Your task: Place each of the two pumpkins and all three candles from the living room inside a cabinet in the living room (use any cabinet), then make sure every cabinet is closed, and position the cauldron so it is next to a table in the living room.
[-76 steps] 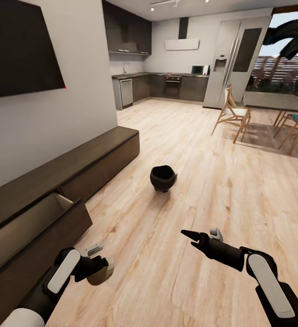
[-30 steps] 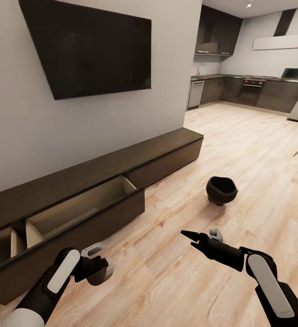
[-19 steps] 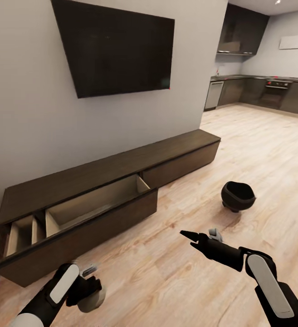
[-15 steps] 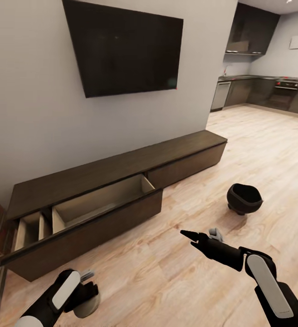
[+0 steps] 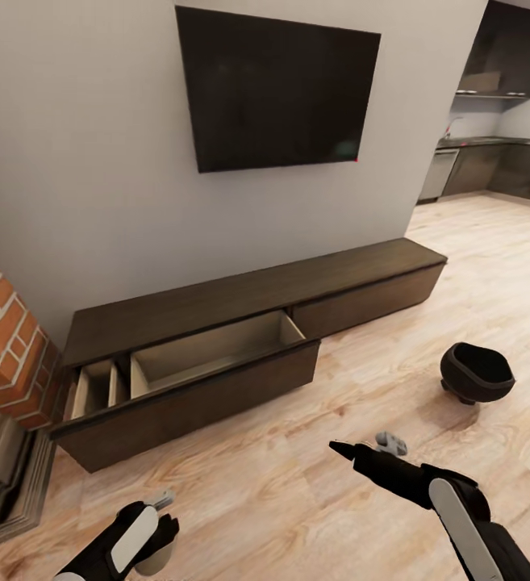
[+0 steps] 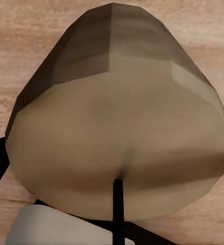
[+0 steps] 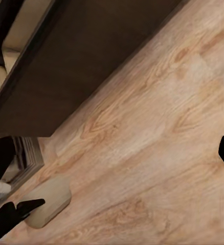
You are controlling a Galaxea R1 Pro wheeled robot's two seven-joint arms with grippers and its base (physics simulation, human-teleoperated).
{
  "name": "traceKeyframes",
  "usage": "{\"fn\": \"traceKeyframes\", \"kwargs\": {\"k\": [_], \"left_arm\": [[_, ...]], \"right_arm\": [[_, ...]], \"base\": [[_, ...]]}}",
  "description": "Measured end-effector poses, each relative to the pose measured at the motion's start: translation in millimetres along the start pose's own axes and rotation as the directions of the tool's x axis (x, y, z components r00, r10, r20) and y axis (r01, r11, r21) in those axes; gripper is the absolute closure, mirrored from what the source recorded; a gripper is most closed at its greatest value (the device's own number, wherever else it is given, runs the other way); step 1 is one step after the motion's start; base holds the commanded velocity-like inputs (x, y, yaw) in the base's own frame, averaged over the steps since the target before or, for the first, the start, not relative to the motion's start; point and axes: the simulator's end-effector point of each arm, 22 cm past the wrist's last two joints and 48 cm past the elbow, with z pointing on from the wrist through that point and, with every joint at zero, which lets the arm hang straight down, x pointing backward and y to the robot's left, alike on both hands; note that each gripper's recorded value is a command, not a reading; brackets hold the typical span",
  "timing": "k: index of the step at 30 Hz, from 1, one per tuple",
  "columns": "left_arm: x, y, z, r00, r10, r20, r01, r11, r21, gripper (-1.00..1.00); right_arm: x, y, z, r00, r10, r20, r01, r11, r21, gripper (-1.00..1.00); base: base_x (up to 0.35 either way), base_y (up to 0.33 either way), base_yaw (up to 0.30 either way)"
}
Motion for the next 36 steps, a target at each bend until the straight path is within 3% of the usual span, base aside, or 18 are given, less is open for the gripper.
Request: {"fn": "traceKeyframes", "kwargs": {"k": [3,6,11,15,20,28,32,36], "left_arm": [[3.7,1.4,1.7,1.0,-0.004,-0.004,0.004,1.0,-0.006,1.0],[12.5,25.2,13.4,0.999,-0.038,0.016,0.039,0.997,-0.064,1.0],[12.1,37.4,18.2,0.996,-0.074,0.053,0.079,0.993,-0.09,1.0],[6.4,40.5,18.6,0.991,-0.097,0.091,0.105,0.99,-0.093,1.0],[5.7,49.9,21.0,0.985,-0.123,0.119,0.136,0.985,-0.108,1.0],[2.5,59.0,22.6,0.976,-0.149,0.161,0.169,0.978,-0.122,1.0],[-8.0,61.0,21.0,0.962,-0.17,0.212,0.198,0.973,-0.118,1.0],[-8.6,63.1,21.4,0.959,-0.177,0.221,0.207,0.971,-0.12,1.0]], "right_arm": [[29.1,-18.0,15.3,0.999,-0.018,-0.047,0.02,0.999,0.042,-1.0],[57.5,-47.2,32.2,0.997,-0.048,-0.056,0.054,0.993,0.105,-1.0],[89.7,-64.1,44.3,0.993,-0.078,-0.087,0.089,0.986,0.138,-1.0],[93.4,-82.6,47.6,0.995,-0.088,-0.041,0.094,0.981,0.172,-1.0],[85.7,-88.7,47.8,0.995,-0.103,0.01,0.099,0.978,0.186,-1.0],[74.5,-92.6,47.6,0.989,-0.128,0.073,0.111,0.973,0.2,-1.0],[73.0,-94.3,48.0,0.983,-0.166,0.077,0.146,0.965,0.216,-1.0],[80.6,-83.0,55.6,0.982,-0.178,0.069,0.16,0.965,0.205,-1.0]], "base": [[0.0,0.0,0.057],[0.0,0.0,0.012],[0.0,0.0,0.003],[0.0,0.0,0.0],[0.0,0.0,0.021],[0.0,0.0,0.235],[0.0,0.0,0.281],[0.0,0.0,0.282]]}}
